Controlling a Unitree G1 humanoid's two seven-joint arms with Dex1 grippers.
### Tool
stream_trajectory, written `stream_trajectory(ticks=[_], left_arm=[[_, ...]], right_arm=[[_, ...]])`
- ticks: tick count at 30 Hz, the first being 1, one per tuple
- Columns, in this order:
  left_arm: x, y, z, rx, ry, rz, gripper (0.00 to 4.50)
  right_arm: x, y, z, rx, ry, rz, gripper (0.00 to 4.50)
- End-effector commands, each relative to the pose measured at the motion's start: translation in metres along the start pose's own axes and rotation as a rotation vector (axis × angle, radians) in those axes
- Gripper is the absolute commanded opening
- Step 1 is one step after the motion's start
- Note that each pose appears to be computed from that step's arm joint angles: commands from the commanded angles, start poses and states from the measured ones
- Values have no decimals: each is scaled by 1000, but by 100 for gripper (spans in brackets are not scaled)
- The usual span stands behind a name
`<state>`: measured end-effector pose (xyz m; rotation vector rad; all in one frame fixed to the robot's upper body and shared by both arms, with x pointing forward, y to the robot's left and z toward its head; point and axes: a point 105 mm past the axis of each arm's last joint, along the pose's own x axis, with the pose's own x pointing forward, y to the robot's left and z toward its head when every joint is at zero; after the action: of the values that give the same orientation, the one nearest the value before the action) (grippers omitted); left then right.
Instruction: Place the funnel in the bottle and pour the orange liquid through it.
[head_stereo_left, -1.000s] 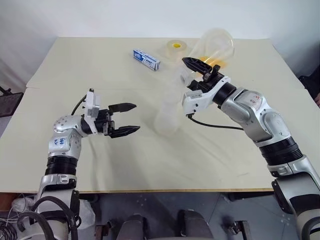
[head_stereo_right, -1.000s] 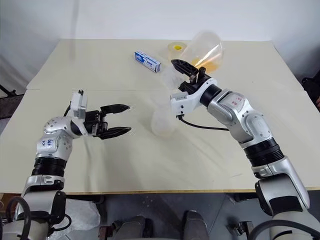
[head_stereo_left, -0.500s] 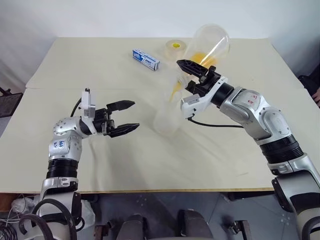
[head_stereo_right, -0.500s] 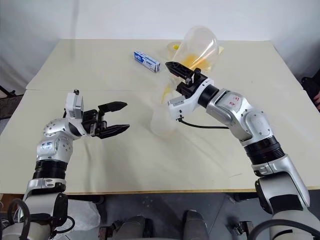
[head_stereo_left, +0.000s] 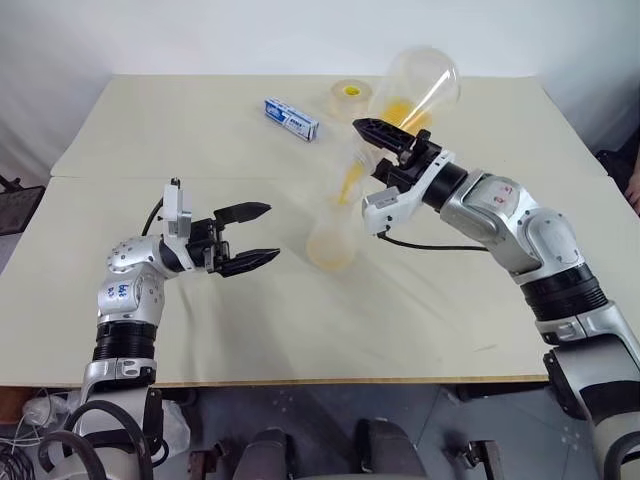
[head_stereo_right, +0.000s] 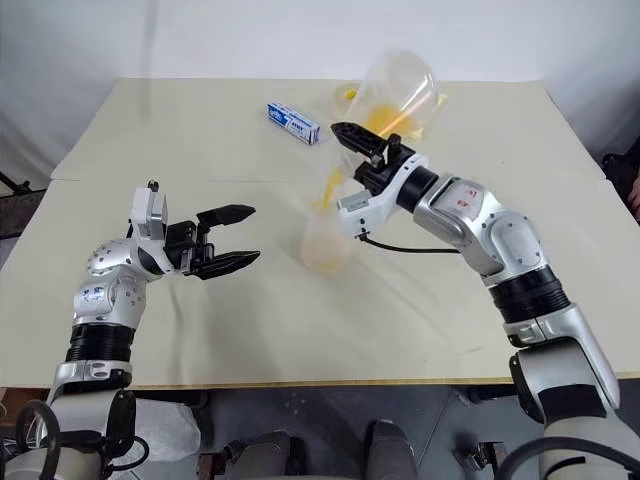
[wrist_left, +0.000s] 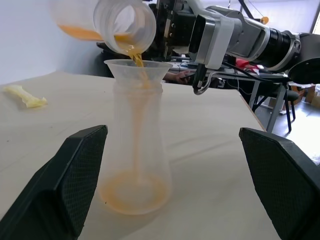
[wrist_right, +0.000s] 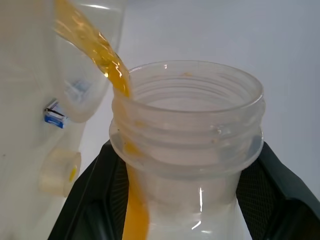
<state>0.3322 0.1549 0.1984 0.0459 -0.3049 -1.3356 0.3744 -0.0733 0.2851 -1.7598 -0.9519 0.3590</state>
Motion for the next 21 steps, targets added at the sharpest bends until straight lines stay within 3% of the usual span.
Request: stream_trajectory(ticks=[1,21], left_arm=[[1,-3,9,27,-33,-9,450],[1,-1,9,25,-37,5,450]], right_arm=[[2,-14,-2,-38,-12,-45,246],[7,-15,-3,-105,-64,-41,246]])
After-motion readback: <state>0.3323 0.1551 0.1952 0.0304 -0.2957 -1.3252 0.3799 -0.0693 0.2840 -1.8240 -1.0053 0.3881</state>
